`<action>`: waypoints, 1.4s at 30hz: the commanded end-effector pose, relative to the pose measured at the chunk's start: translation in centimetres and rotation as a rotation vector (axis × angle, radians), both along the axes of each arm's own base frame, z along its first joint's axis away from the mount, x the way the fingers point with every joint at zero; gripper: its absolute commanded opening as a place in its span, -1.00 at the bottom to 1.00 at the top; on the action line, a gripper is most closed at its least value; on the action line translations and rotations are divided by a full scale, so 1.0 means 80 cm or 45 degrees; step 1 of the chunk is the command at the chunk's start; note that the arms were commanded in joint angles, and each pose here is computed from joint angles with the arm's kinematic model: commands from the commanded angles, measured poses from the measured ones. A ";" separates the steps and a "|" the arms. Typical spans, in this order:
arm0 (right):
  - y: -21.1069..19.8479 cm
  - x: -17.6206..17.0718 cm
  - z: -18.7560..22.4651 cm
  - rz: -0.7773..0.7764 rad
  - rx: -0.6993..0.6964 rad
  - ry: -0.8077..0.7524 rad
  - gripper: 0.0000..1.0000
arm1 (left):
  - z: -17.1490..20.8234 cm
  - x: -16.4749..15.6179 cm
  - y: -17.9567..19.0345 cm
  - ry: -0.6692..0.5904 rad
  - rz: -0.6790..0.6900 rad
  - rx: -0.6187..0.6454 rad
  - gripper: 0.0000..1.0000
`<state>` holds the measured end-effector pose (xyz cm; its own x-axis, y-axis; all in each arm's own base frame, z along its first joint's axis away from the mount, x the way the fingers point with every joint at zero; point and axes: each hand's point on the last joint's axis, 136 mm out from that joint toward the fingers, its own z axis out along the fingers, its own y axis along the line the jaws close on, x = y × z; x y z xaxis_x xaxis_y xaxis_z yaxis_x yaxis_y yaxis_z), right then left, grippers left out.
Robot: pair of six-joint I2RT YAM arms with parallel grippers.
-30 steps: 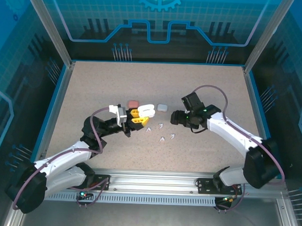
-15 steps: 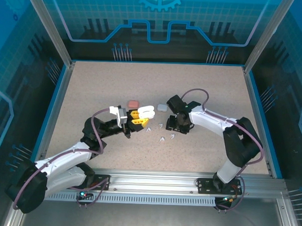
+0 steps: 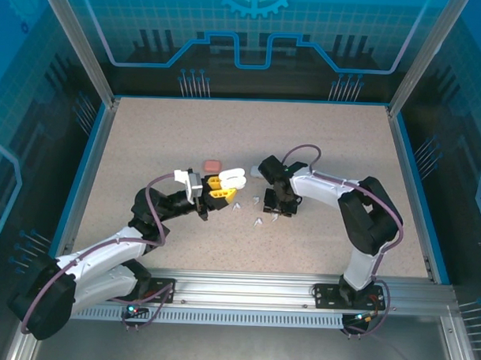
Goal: Insert the wireless bluetooth earbuds into the charging case
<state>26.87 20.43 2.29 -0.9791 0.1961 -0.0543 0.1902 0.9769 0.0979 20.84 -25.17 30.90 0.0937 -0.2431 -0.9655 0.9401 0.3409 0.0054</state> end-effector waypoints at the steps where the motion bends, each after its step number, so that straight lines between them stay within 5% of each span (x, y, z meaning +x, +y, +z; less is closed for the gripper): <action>1: 0.005 -0.004 -0.004 0.016 -0.023 0.029 -0.16 | 0.008 -0.005 0.003 -0.044 0.009 -0.035 -0.93; 26: 0.002 -0.004 -0.009 0.066 -0.064 0.029 -0.42 | 0.005 -0.003 0.002 -0.031 0.012 -0.031 -0.92; 34: -0.011 0.010 0.038 0.108 -0.073 -0.164 -0.42 | 0.004 0.003 0.001 0.009 0.021 -0.039 -0.92; 42: -0.020 0.026 0.149 0.228 -0.037 -0.579 -0.43 | -0.001 0.013 -0.004 0.083 0.017 -0.049 -0.93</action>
